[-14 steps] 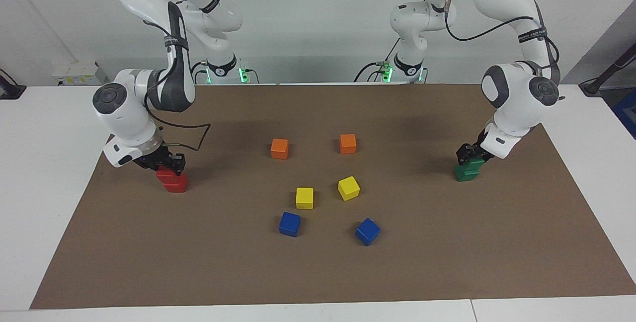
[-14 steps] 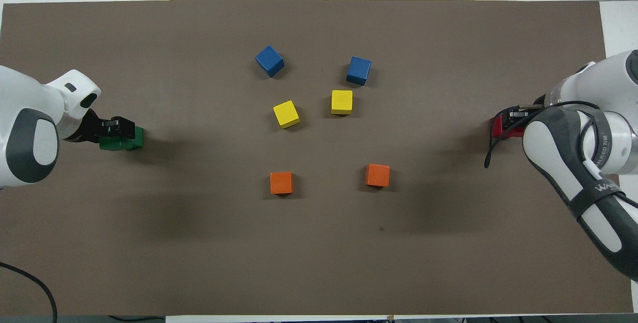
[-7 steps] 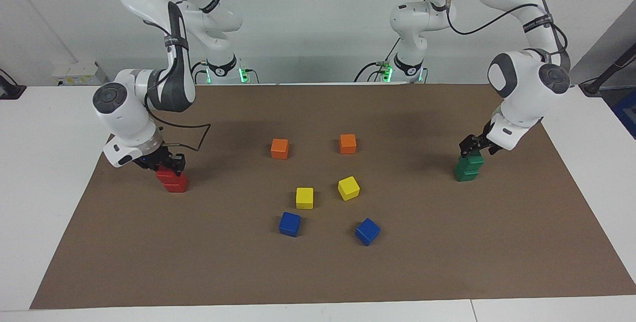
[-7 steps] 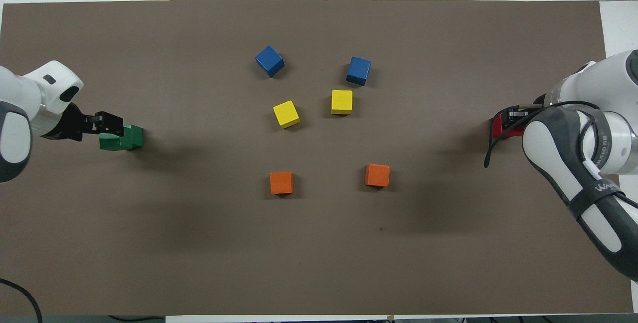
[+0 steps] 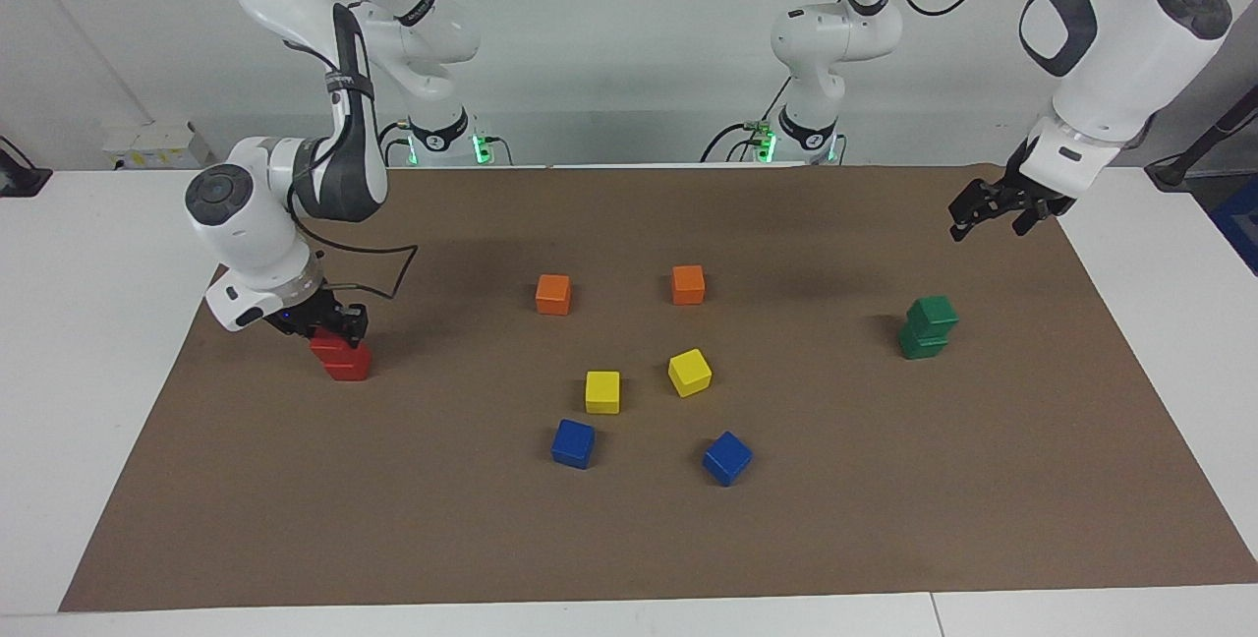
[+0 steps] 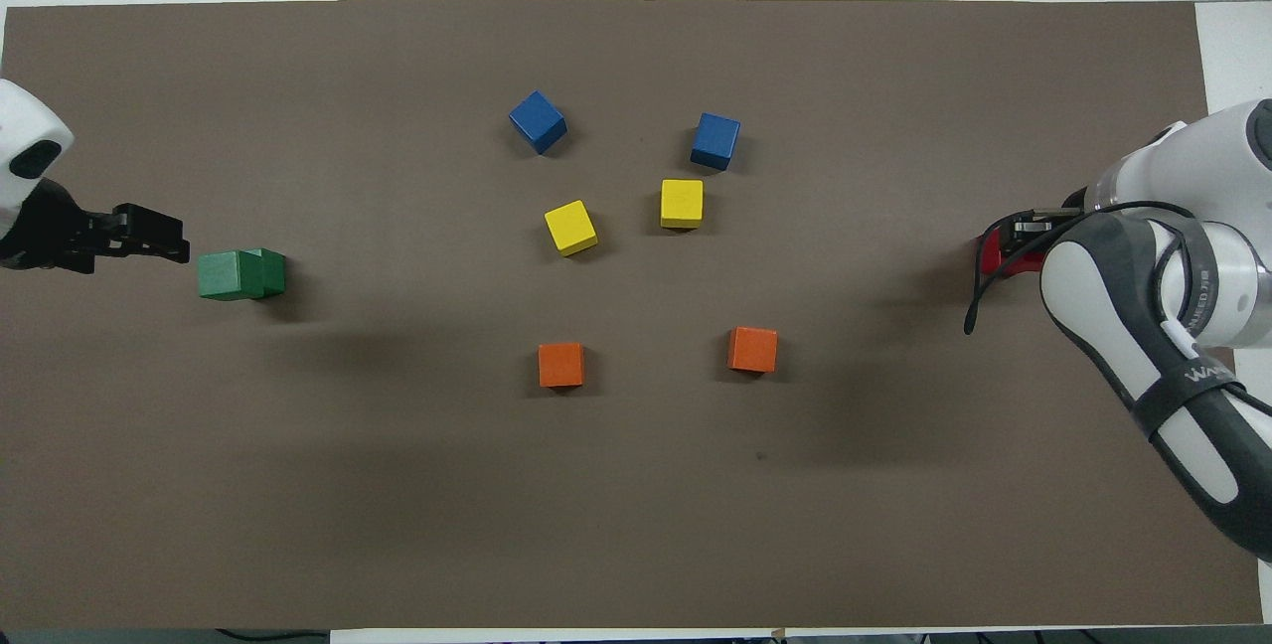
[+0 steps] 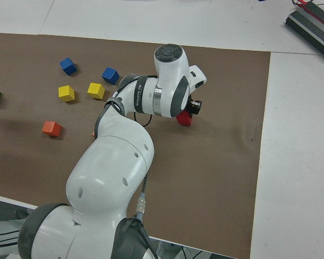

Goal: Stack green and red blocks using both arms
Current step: 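Open the left gripper and withdraw it from the green block, then open the right gripper and withdraw it from the red block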

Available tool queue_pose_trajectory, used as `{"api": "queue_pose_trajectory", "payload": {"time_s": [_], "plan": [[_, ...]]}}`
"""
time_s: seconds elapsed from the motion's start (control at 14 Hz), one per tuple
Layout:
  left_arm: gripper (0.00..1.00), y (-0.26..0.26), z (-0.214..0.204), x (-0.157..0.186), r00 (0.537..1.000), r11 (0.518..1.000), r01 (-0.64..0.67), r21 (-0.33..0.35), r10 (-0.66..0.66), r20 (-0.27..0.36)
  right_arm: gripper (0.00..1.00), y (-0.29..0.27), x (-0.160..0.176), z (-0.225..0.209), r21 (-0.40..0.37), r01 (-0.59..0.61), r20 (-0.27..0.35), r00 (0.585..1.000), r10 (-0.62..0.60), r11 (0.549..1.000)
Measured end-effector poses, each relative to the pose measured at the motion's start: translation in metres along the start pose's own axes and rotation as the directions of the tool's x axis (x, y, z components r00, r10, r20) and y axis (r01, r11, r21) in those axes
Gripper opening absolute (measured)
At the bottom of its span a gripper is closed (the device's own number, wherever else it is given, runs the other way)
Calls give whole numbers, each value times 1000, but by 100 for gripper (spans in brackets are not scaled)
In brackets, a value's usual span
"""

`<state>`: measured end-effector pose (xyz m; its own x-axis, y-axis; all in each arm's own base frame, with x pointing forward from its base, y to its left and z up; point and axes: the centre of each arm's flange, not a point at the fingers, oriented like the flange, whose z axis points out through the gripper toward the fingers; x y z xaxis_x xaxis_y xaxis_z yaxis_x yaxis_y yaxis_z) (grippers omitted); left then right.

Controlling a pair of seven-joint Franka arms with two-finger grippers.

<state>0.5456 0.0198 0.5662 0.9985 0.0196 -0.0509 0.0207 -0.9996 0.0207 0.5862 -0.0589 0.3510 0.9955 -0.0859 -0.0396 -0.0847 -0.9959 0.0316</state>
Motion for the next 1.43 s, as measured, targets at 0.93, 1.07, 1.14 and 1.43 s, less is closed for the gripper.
{"api": "queue_pose_trajectory", "payload": {"time_s": [0.93,1.07,1.14,1.43], "plan": [[100,20,-11,-9,999,999,-38,-1,38,36,99,0,0,0,0,0,-2,1000,0,1000],[100,18,-10,-9,999,999,-36,-2,36,41,100,0,1,-1,0,0,-4,1000,0,1000],[100,18,-10,-9,998,999,-35,-2,35,42,100,0,1,-2,0,1,-6,1000,-1,1000],[100,18,-9,-10,998,999,-36,-5,36,53,100,-12,8,-24,0,21,-44,999,-21,1000]]}}
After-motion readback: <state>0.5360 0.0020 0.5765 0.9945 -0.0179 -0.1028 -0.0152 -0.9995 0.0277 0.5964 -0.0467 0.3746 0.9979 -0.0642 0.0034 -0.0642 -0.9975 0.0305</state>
